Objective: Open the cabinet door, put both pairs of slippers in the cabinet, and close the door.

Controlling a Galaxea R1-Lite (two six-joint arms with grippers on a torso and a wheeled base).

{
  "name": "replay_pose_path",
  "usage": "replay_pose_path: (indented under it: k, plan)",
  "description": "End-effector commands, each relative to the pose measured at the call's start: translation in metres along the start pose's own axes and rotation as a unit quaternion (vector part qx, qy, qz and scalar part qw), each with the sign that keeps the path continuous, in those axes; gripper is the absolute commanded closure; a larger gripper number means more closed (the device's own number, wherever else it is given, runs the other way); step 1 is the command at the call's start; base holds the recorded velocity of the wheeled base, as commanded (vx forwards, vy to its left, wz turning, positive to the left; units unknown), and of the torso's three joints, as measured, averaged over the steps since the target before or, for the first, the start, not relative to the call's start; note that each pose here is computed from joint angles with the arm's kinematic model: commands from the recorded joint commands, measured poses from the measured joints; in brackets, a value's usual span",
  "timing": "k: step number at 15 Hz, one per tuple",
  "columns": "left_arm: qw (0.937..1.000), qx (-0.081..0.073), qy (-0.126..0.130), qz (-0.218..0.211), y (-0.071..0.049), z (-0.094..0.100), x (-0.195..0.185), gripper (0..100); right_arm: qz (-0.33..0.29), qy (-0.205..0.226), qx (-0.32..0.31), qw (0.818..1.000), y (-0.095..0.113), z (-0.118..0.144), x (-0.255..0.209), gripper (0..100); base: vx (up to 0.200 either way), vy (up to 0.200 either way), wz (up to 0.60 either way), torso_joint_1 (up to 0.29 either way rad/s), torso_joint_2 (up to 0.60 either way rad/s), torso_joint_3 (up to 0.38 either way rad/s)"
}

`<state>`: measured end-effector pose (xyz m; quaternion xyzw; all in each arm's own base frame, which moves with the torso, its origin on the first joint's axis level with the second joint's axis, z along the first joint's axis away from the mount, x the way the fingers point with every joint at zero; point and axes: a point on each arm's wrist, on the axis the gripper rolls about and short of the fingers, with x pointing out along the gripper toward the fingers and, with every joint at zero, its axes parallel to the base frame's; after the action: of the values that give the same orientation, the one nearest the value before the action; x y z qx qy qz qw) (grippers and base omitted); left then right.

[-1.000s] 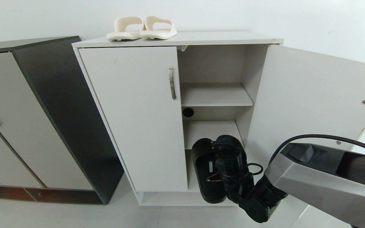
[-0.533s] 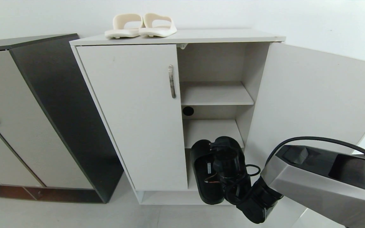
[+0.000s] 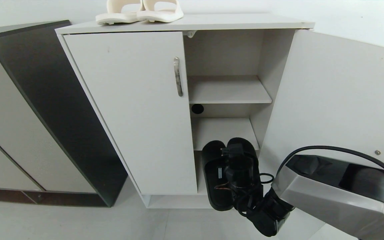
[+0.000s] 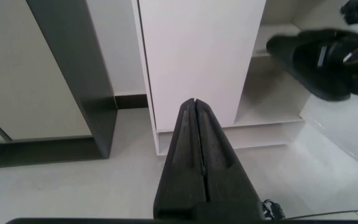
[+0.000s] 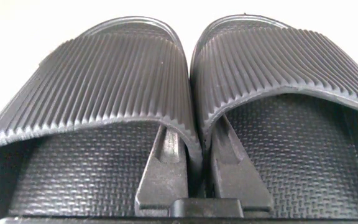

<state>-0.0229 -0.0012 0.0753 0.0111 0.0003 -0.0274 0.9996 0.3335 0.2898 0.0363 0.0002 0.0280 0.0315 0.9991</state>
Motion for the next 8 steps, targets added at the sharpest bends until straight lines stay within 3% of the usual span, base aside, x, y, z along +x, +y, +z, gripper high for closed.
replay_pose_path:
  k: [1,5,8]
  plan:
    - [1.0,0.0,0.0,0.0,0.0,0.0,0.0,100,0.0,-0.034,-0.021,0.999,-0.001,-0.001,-0.003,100,0.0,0.0,0.0,0.0,0.0,0.0]
    - [1.0,0.0,0.001,0.0,0.0,0.0,0.0,100,-0.003,-0.039,-0.029,0.999,-0.002,-0.017,0.001,100,0.0,0.0,0.0,0.0,0.0,0.0]
    - [1.0,0.002,0.001,0.0,0.0,0.0,0.0,100,-0.003,-0.043,-0.027,0.999,-0.001,-0.014,0.002,100,0.2,0.0,0.0,0.007,0.01,0.002]
